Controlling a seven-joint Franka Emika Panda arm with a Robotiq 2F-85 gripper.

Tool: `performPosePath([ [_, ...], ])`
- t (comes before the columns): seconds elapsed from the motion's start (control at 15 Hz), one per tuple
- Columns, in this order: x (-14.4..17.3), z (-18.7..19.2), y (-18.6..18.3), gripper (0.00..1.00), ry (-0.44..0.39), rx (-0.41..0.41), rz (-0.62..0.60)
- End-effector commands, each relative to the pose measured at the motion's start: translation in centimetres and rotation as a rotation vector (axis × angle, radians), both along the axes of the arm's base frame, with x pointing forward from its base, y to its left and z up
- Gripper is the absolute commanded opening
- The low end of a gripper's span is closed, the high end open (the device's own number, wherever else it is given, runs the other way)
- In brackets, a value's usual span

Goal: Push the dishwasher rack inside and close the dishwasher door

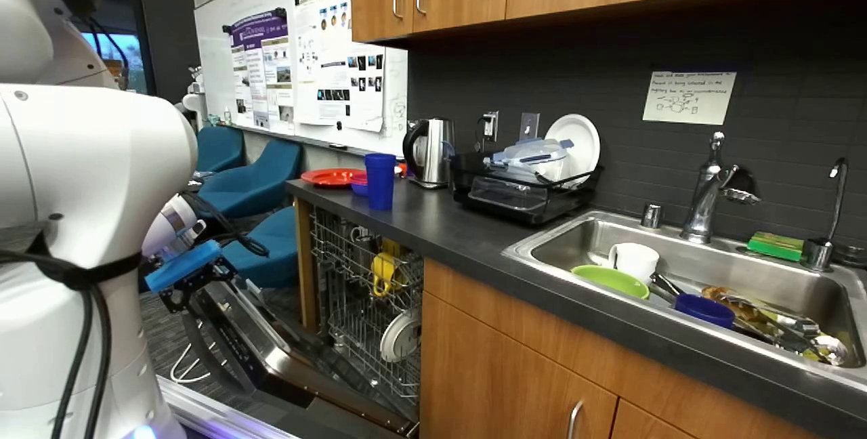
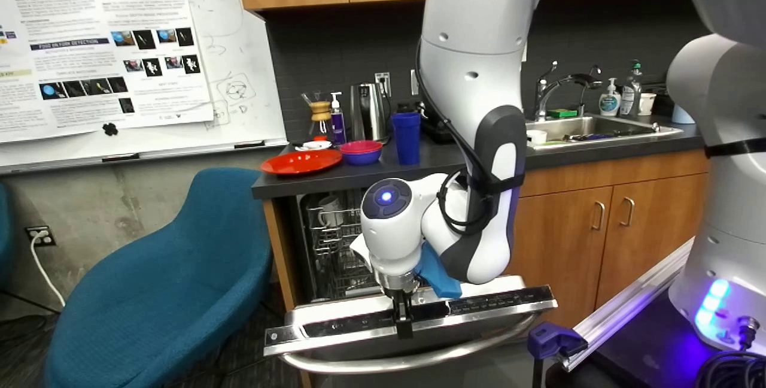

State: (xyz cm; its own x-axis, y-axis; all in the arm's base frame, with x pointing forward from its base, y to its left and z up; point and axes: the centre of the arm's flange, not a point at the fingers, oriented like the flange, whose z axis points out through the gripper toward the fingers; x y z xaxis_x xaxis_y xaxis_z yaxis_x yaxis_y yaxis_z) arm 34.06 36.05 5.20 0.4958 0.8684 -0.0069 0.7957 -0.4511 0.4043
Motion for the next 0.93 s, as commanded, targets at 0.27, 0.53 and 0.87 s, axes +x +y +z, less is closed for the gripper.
performPosePath([
  [0.27, 1.5, 0.7, -1.5, 1.0, -0.114, 0.036, 0.021],
  [0.53, 1.8, 1.2, -2.1, 1.0, -0.139, 0.06, 0.023],
  [0.87, 1.9, 1.4, -2.6, 1.0, -0.154, 0.079, 0.022],
])
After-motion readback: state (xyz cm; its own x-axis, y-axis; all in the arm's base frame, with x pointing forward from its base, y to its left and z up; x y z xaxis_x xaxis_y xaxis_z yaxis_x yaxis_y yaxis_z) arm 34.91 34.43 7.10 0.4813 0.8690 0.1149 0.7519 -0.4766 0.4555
